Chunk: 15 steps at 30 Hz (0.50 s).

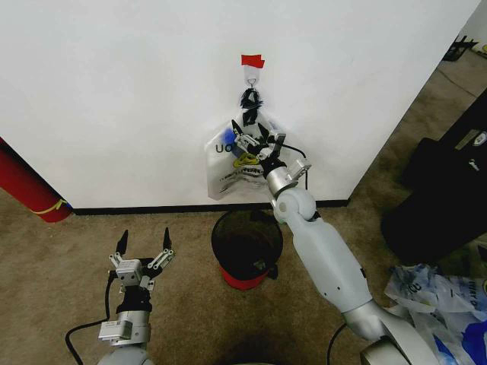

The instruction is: Pick up the garbage bag from the wall and place it over the trash bin.

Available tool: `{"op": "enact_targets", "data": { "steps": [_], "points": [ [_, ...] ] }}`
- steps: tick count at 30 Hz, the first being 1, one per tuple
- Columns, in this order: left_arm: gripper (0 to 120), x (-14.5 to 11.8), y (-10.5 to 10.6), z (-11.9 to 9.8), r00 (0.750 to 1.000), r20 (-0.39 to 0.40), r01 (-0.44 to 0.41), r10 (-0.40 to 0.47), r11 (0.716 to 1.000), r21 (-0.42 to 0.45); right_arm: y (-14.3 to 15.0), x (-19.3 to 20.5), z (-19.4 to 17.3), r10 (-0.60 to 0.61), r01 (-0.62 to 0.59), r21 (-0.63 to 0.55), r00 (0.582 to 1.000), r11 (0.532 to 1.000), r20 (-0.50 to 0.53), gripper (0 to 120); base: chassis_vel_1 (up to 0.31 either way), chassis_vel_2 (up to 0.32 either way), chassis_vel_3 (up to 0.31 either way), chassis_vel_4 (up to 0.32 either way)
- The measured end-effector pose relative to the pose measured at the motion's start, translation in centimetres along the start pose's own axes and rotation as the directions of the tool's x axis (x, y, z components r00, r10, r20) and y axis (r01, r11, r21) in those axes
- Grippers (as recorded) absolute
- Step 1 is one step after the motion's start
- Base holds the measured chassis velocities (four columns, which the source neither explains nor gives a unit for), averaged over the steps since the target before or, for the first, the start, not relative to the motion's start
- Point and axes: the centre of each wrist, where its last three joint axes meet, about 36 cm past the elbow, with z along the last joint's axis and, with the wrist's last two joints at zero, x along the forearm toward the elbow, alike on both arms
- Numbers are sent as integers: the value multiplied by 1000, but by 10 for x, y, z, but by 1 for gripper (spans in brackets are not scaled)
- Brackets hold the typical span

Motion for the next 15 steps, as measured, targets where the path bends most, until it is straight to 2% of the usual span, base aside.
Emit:
{"op": "enact_targets", "data": {
  "steps": [3,9,11,15],
  "points": [
    [100,0,0,-1,1000,1,1,-1,1000,-1,1,-2,0,-6,6,1,1000,1000,-1,98,0,0,0,0],
    [100,0,4,-3,1000,9,9,-9,1000,-3,9,-8,-1,-22,22,2,1000,1000,2,74,0,0,0,0],
    [100,0,4,-3,1000,9,9,-9,1000,-2,9,-8,-1,-22,22,2,1000,1000,3,72,0,0,0,0],
    [100,2,3,-4,1000,10,10,-10,1000,0,14,-6,-4,-11,11,1,1000,1000,13,52,0,0,0,0]
  ]
}}
